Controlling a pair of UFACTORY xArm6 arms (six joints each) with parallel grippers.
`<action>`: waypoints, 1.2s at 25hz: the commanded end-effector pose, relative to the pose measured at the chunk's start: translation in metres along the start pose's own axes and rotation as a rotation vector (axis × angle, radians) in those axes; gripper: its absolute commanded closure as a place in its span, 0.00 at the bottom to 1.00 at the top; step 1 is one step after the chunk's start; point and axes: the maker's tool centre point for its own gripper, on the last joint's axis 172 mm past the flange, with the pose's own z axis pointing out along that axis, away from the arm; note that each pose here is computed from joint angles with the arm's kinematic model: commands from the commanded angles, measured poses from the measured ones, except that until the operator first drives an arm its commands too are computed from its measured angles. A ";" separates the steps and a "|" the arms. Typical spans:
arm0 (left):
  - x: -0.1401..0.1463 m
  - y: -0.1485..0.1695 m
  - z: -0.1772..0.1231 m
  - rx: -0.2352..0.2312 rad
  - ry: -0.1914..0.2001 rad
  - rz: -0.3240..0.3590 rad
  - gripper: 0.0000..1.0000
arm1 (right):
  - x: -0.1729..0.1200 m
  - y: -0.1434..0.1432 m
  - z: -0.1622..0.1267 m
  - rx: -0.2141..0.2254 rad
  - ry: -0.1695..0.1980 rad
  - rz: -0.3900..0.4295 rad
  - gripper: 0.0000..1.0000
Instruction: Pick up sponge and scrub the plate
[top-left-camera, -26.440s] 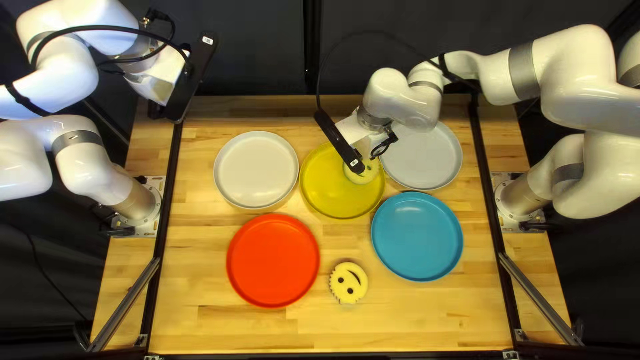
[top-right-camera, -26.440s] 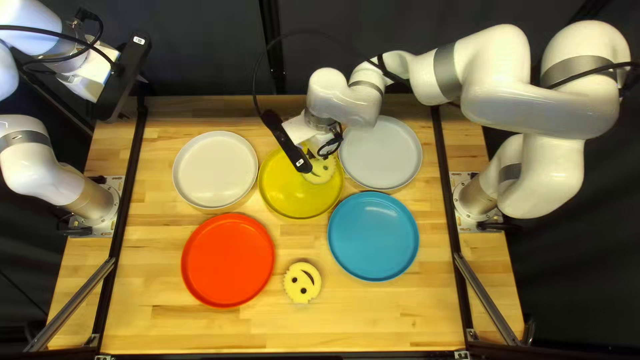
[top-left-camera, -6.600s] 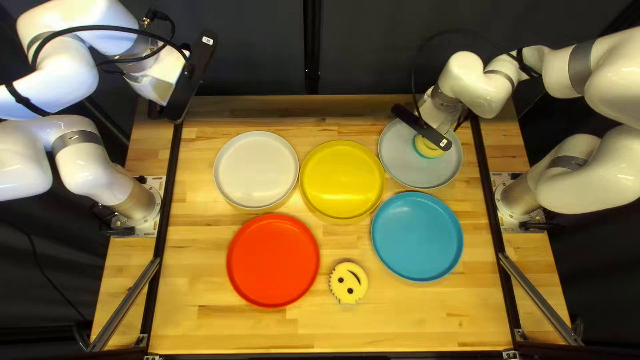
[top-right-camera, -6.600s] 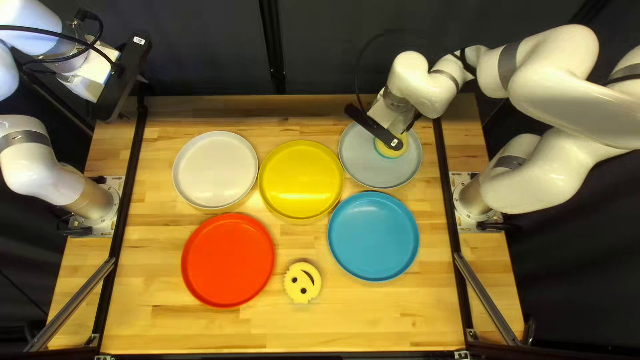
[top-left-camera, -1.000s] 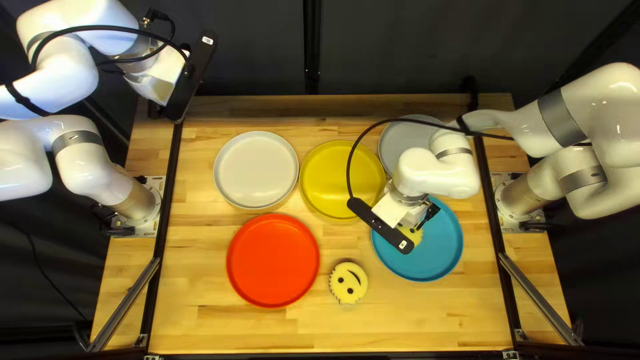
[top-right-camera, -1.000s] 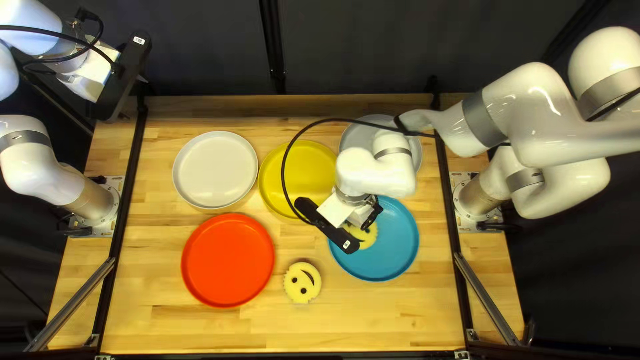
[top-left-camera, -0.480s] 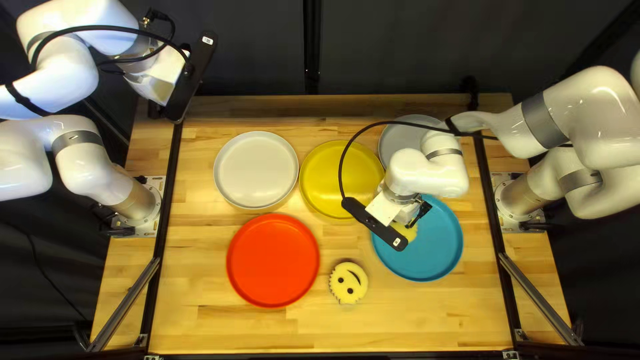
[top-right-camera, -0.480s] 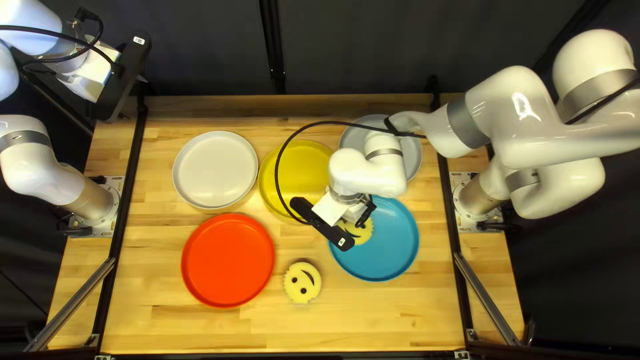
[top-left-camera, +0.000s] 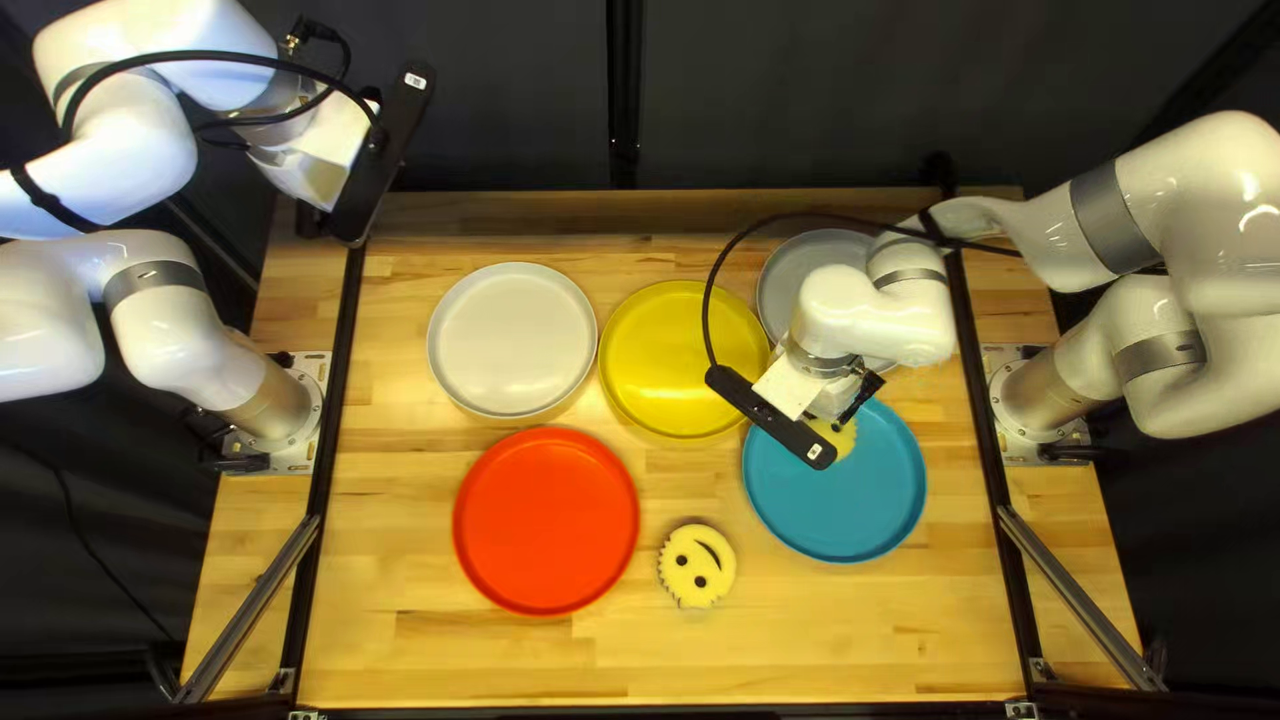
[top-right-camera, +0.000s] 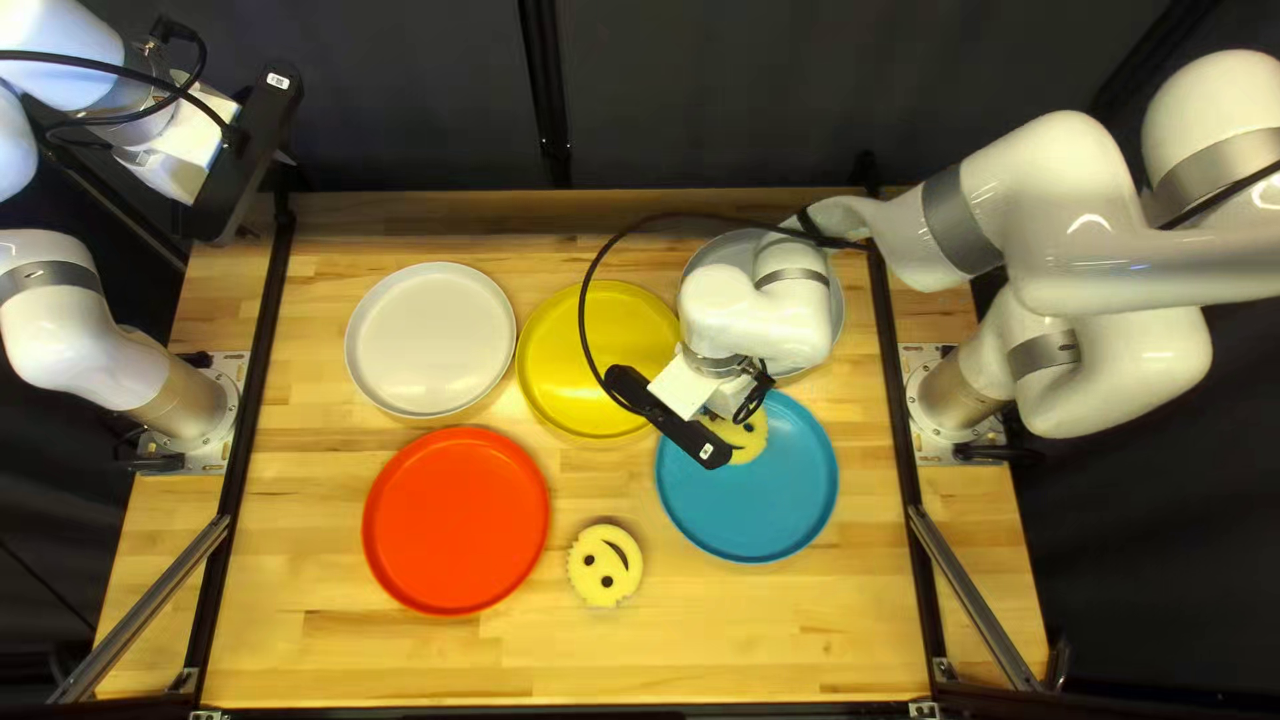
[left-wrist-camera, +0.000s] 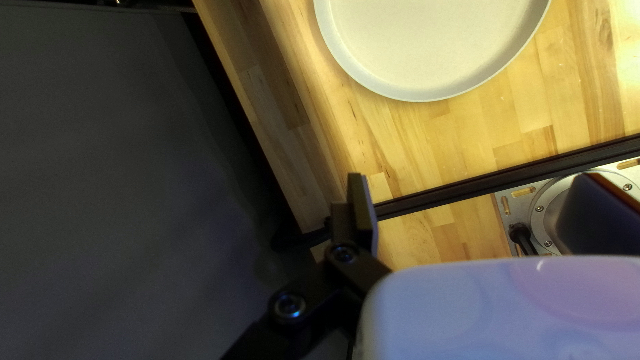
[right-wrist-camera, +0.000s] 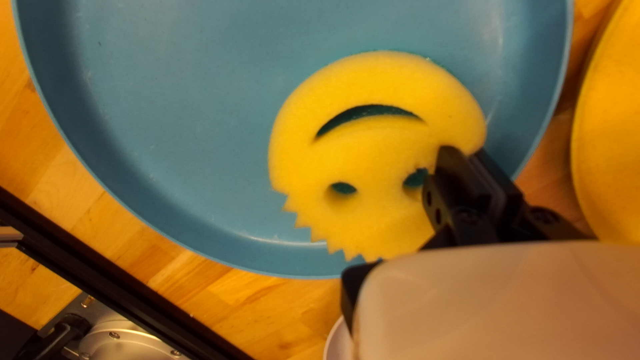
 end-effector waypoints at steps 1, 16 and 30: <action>0.000 0.000 0.000 0.000 0.000 0.000 0.00 | 0.025 -0.006 0.000 -0.015 0.005 -0.023 1.00; 0.000 0.000 0.000 0.000 0.000 0.000 0.00 | 0.022 0.005 0.002 -0.033 -0.002 -0.067 1.00; 0.000 0.000 0.000 0.000 0.000 0.000 0.00 | -0.011 -0.008 -0.003 -0.034 0.005 -0.031 1.00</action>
